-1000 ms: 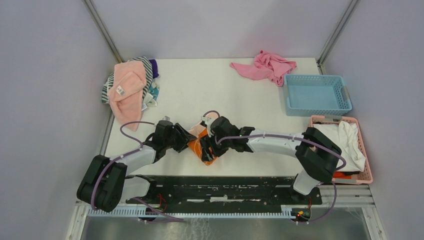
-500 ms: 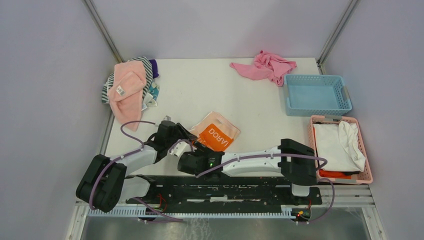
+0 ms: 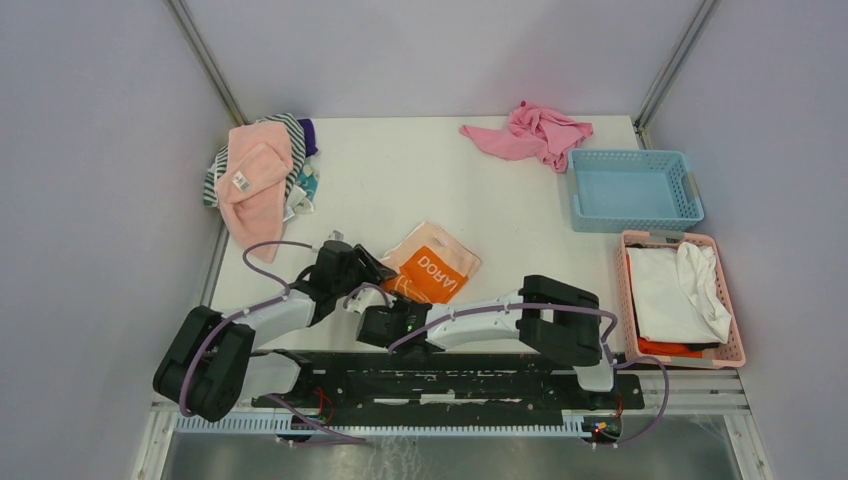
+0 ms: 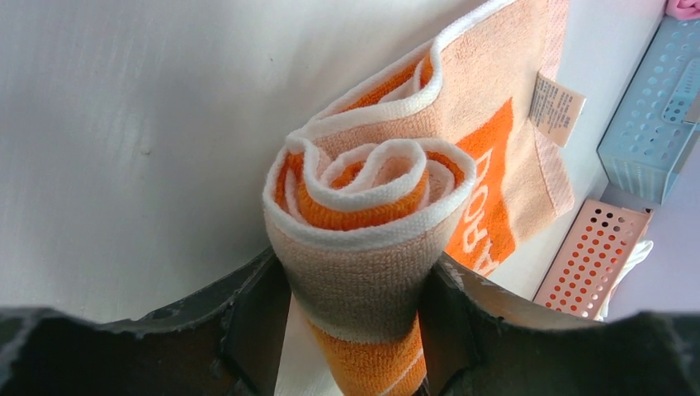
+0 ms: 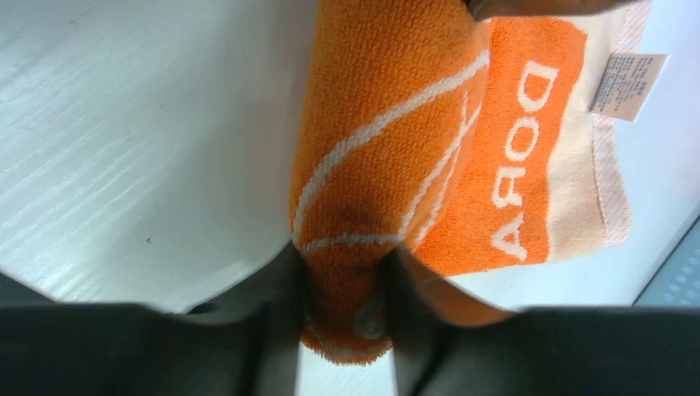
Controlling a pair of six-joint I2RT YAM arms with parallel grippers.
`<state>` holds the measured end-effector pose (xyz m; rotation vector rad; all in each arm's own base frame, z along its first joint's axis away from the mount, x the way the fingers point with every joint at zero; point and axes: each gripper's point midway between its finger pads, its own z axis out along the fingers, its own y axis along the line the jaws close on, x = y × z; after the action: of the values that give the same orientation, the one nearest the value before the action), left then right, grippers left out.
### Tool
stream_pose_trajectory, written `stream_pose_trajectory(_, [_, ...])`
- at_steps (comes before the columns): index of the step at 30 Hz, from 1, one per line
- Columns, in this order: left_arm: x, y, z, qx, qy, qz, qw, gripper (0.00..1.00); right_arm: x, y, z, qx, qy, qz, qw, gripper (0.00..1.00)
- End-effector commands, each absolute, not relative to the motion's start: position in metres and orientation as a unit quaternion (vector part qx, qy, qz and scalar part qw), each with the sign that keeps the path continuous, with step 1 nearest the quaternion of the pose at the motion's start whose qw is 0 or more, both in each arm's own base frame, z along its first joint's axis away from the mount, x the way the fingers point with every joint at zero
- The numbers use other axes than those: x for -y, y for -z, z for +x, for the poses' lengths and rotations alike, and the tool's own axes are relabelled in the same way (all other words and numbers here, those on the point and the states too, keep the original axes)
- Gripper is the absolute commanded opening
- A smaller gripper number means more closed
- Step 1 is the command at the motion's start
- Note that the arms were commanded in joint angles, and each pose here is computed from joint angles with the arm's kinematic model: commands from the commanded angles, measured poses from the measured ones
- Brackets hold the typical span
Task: Roll the towels
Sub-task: Roll the towel at the center of the board.
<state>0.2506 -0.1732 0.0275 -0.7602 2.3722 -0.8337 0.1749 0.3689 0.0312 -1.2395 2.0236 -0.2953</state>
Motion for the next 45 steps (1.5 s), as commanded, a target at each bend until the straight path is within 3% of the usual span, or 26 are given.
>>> stream_pose_trajectory(1, [0.163,-0.006,0.233,-0.892,0.265,-0.292,0.221,0.64,-0.353,-0.009,0.172,-0.818,0.077,-0.479,0.308,0.35])
stream_pose_trajectory(6, [0.166,-0.034,0.237,-0.879,0.297,-0.284,0.241,0.76,-0.378,-0.022,0.143,-0.839,-0.147,-0.468,0.235,0.2])
stream_pose_trajectory(12, [0.161,-0.069,0.235,-0.855,0.338,-0.288,0.269,0.89,-0.397,-0.055,0.121,-0.81,-0.379,-0.42,0.152,0.16])
stream_pose_trajectory(23, [0.161,-0.066,0.219,-0.861,0.342,-0.28,0.251,0.9,-0.401,-0.056,0.134,-0.773,-0.573,-0.272,0.025,0.16])
stream_pose_trajectory(31, [0.153,-0.045,0.232,-0.877,0.295,-0.282,0.254,0.85,-0.381,-0.013,0.143,-0.808,-0.554,-0.198,-0.027,0.17])
stream_pose_trajectory(37, [0.146,-0.025,0.239,-0.895,0.249,-0.278,0.244,0.73,-0.368,-0.004,0.149,-0.842,-0.497,-0.209,-0.01,0.23])
stream_pose_trajectory(45, [0.134,0.001,0.222,-0.901,0.218,-0.3,0.223,0.55,-0.339,-0.04,0.171,-0.894,-0.297,-0.297,0.153,0.64])
